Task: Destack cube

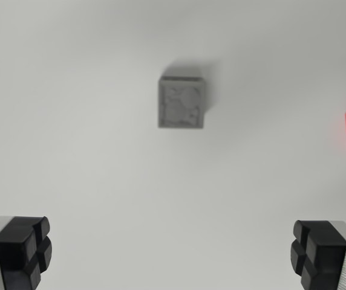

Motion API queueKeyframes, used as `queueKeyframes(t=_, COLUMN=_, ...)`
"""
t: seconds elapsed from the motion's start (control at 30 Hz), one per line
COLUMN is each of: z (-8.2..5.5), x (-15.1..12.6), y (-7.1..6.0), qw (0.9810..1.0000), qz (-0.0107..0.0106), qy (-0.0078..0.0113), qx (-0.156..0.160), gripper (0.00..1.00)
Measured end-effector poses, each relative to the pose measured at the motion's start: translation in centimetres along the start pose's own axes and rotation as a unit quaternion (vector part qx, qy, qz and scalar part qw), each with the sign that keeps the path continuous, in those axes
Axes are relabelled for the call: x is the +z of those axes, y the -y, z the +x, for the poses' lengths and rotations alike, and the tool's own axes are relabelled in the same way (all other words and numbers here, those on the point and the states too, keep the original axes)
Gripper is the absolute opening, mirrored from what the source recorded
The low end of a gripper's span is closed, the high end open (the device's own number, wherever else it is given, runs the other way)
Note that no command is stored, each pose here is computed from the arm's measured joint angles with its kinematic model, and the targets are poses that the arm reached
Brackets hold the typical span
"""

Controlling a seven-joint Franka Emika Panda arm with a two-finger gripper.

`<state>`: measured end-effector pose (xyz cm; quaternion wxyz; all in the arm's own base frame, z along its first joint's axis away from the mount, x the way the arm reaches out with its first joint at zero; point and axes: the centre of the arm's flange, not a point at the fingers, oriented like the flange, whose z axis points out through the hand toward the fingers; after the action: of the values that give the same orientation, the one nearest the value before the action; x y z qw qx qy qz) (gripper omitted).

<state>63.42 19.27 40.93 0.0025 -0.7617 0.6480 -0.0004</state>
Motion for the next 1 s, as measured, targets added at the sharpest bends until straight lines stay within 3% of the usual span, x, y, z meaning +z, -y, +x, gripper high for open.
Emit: queueKeyframes(t=1.0, z=0.00, x=-0.34, y=0.00, qw=1.0000, qz=-0.0005, qy=-0.0001, qx=0.000, gripper=1.00)
